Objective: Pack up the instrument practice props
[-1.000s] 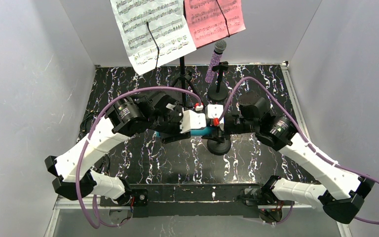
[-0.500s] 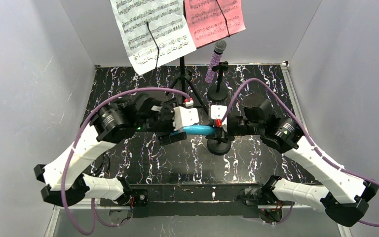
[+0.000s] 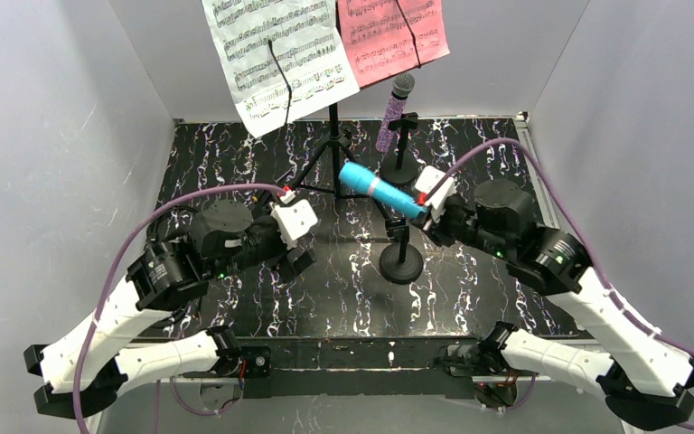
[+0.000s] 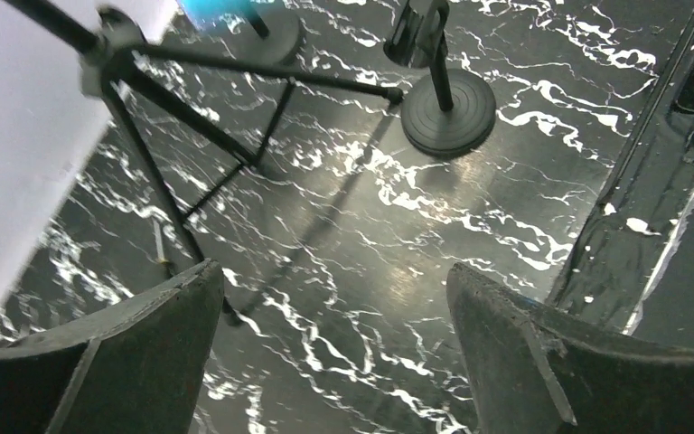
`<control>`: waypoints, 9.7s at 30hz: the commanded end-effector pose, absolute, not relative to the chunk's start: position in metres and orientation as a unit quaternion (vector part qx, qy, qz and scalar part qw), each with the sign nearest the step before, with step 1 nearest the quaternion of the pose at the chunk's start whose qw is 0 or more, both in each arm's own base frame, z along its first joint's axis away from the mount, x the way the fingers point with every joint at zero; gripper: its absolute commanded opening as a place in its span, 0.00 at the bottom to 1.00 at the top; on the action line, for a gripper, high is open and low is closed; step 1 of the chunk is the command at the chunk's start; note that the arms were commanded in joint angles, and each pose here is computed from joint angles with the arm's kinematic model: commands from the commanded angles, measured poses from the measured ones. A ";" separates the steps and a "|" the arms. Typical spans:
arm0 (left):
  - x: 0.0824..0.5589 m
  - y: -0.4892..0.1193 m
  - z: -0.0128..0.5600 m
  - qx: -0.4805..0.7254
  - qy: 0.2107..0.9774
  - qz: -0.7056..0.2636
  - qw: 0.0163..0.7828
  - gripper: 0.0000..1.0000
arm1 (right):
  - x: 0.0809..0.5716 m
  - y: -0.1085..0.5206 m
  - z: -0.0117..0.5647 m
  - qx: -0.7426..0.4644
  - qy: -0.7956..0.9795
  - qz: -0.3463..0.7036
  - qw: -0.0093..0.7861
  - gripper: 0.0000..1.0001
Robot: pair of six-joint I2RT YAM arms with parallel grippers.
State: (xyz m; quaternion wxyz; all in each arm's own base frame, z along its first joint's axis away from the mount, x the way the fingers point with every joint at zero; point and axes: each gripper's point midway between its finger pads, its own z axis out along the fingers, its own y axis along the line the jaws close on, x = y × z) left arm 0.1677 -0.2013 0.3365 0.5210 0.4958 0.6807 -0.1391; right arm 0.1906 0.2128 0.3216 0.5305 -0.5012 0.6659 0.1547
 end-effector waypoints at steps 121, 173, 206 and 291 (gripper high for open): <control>0.235 -0.152 0.181 0.268 0.769 -0.041 0.579 0.98 | 0.325 0.117 0.177 -0.266 0.805 0.242 0.471 0.84; 0.233 -0.154 0.184 0.270 0.765 -0.050 0.583 0.98 | 0.302 0.184 0.214 -0.347 0.728 0.273 0.524 0.01; 0.238 -0.142 0.182 0.262 0.766 -0.015 0.587 0.98 | 0.558 -0.115 0.291 0.042 0.649 -0.150 0.745 0.01; 0.234 -0.146 0.198 0.241 0.759 -0.052 0.603 0.98 | 0.518 0.182 0.223 -0.122 0.626 0.184 0.748 0.70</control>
